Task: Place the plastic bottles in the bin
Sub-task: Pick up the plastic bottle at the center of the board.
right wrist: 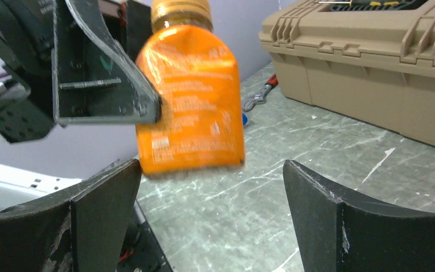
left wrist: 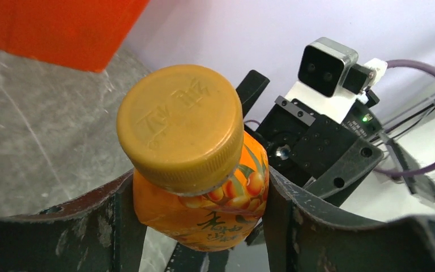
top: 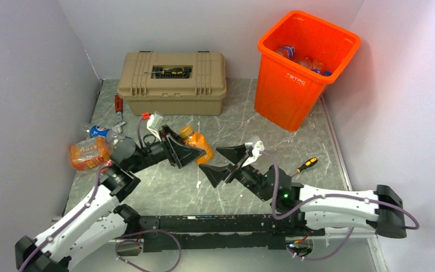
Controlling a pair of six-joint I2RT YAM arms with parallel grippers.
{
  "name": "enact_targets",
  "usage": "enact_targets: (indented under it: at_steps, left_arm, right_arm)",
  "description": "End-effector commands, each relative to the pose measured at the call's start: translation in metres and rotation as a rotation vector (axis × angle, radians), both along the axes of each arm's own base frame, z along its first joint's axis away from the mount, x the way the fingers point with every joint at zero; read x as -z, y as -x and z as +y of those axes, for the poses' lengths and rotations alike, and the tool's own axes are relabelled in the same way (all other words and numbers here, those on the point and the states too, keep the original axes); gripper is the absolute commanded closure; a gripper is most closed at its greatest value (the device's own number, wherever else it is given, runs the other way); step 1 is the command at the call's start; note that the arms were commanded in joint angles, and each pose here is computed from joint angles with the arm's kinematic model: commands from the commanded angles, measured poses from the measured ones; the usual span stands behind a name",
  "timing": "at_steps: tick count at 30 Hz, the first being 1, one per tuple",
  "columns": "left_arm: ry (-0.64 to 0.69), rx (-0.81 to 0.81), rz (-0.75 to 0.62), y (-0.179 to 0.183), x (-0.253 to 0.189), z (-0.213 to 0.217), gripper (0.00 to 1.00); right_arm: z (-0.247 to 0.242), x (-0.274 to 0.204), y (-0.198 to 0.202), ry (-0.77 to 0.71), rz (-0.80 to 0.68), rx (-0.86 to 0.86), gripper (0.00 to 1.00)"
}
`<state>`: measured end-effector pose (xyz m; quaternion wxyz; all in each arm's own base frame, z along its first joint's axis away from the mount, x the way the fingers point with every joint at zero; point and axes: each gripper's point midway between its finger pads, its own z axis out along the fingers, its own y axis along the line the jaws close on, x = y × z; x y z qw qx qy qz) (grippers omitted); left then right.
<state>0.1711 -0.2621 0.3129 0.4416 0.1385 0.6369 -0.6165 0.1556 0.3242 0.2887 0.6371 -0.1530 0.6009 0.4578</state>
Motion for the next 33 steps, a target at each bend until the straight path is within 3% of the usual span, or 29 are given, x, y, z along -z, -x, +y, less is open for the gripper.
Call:
enact_targets:
  at_steps: [1,5,9,13,17,23,33]
  left_arm:
    - [-0.143,-0.13,-0.253,-0.002,-0.039,0.024,1.0]
    - [-0.281,-0.123,-0.39,0.001,-0.045,0.032,1.0]
    - [-0.394,0.037,-0.533,0.014,-0.041,0.023,1.0]
    - [-0.429,0.217,-0.7,0.032,-0.03,0.015,1.0]
    - [-0.431,0.216,-0.851,0.029,-0.021,0.013,1.0]
    - [-0.442,0.198,-0.855,0.017,-0.001,0.007,1.0]
    - [-0.421,0.18,-0.851,0.02,0.013,0.01,1.0]
  right_arm:
    - [-0.023,-0.007,0.008,0.167,0.027,-0.007,0.0]
    - [-0.042,-0.029,0.014,0.248,0.031,-0.016,0.0]
    - [-0.048,-0.078,0.025,0.259,0.007,-0.066,0.01]
    - [-0.045,-0.129,0.032,0.252,0.02,-0.112,0.04]
    - [-0.024,-0.142,0.043,0.304,0.061,-0.204,0.08]
    - [-0.003,-0.117,0.036,0.404,0.149,-0.19,0.15]
    - [0.02,-0.092,0.009,0.478,0.211,-0.067,0.18]
